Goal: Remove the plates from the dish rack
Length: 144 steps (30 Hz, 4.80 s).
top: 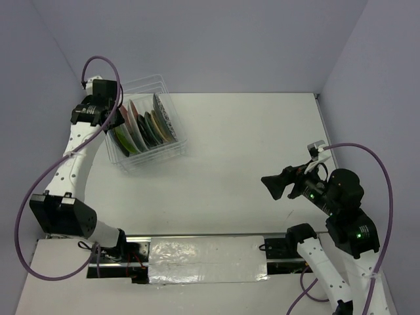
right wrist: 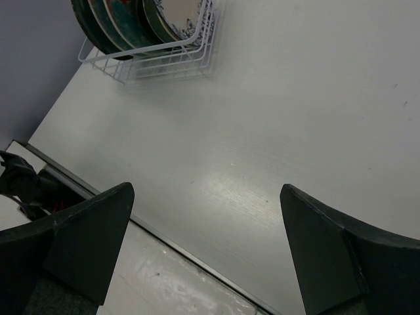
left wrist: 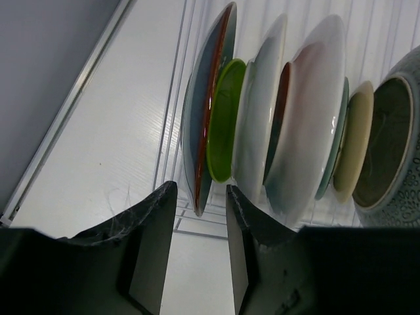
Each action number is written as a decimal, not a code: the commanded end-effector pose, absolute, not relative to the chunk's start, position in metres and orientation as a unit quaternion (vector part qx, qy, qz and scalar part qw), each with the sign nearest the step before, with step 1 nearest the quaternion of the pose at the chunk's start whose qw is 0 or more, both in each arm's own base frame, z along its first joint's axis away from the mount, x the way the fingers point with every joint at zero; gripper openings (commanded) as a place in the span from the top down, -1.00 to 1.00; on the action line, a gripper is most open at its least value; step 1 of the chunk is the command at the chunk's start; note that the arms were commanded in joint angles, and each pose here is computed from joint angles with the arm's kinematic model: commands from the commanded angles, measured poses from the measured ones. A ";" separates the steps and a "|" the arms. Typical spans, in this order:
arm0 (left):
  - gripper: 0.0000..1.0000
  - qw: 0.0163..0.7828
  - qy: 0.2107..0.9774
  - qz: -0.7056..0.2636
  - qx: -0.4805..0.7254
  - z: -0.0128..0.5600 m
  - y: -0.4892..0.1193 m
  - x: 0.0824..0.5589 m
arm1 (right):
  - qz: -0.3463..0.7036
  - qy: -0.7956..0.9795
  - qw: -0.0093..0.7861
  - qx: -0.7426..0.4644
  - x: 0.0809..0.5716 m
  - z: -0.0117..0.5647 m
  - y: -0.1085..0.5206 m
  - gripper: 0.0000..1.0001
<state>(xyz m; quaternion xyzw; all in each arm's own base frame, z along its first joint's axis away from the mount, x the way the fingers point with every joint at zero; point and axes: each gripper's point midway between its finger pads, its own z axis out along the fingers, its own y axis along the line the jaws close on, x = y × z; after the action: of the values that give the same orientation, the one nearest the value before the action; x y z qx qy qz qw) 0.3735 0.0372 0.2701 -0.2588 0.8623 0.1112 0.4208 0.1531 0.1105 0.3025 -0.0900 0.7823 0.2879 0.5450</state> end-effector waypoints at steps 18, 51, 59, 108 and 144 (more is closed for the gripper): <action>0.76 0.363 0.884 0.138 -0.262 0.221 0.057 0.416 | 0.320 0.754 0.563 -0.110 0.158 0.309 0.124 -1.00; 1.00 0.411 0.849 0.201 -0.263 0.316 0.082 0.409 | 0.325 0.752 0.563 -0.109 0.158 0.308 0.125 -1.00; 1.00 0.440 0.819 0.235 -0.283 0.358 0.097 0.383 | 0.324 0.755 0.559 -0.111 0.159 0.307 0.125 -1.00; 1.00 0.553 0.641 -0.531 0.047 0.448 -0.170 0.261 | 0.473 0.723 0.486 -0.132 0.242 0.375 0.232 -0.79; -0.99 0.542 0.819 -0.161 -0.096 0.345 -0.061 0.282 | 0.403 0.790 0.404 0.225 0.488 0.146 0.111 1.00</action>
<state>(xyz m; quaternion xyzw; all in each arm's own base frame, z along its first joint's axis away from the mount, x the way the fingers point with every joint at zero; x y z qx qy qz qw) 0.2859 -0.0678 0.3331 -0.1055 0.8237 -0.1791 0.5275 0.4299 0.0926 0.0624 0.2912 0.8533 0.3119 0.2995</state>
